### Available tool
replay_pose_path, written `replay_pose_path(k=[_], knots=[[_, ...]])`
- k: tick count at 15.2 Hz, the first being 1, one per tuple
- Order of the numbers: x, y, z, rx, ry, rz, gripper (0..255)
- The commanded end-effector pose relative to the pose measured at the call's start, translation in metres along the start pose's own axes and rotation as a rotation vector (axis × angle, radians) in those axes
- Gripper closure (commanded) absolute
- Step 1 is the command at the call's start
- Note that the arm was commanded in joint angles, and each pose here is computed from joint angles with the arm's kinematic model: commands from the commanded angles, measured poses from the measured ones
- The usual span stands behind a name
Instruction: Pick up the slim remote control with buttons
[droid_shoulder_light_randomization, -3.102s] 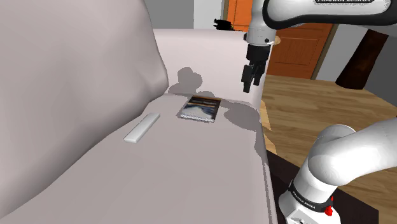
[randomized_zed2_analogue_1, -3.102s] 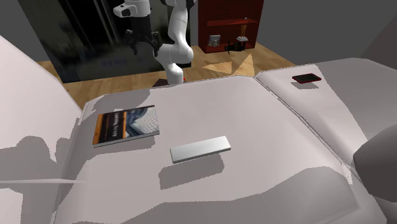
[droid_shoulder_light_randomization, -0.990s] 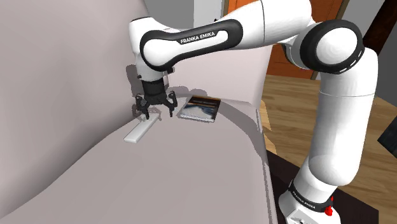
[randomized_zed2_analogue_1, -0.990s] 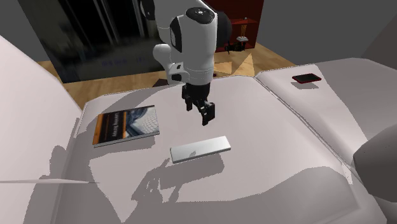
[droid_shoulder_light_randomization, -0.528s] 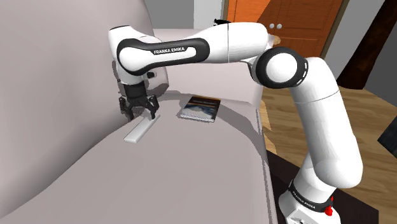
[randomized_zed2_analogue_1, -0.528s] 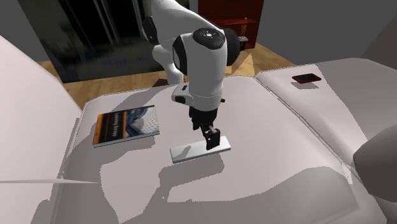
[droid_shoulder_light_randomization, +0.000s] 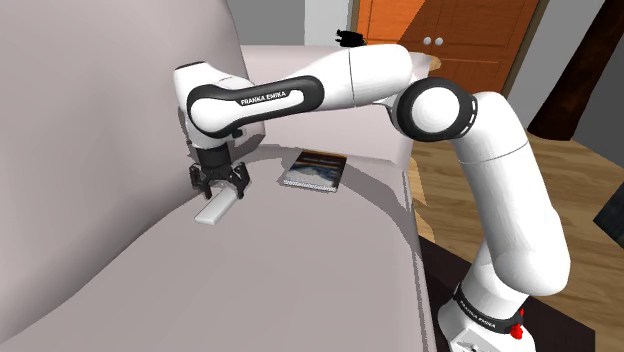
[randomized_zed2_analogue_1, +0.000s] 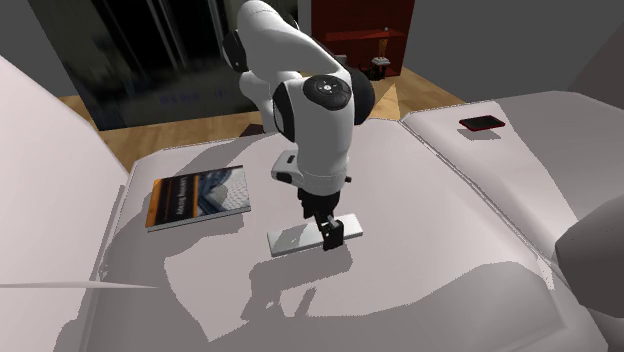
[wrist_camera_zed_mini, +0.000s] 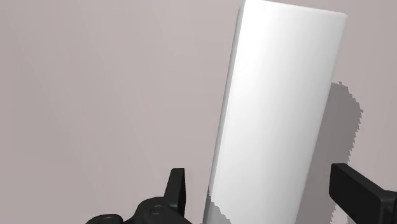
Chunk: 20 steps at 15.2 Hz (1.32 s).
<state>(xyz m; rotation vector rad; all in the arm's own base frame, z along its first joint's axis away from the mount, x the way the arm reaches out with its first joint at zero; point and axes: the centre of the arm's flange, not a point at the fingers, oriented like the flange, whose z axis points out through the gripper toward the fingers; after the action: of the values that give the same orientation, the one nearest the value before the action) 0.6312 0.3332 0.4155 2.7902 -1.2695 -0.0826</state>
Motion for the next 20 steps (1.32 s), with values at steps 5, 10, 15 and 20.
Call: replay_pose_path(k=[5, 10, 15, 20], knots=[[-0.001, -0.001, 0.002, 0.001, 0.000, 0.000, 255], [-0.001, -0.001, 0.002, 0.001, 0.000, 0.000, 255], [-0.001, 0.001, -0.018, 0.001, 0.000, 0.000, 255], [-0.001, 0.003, -0.044, 0.001, 0.000, 0.000, 255]])
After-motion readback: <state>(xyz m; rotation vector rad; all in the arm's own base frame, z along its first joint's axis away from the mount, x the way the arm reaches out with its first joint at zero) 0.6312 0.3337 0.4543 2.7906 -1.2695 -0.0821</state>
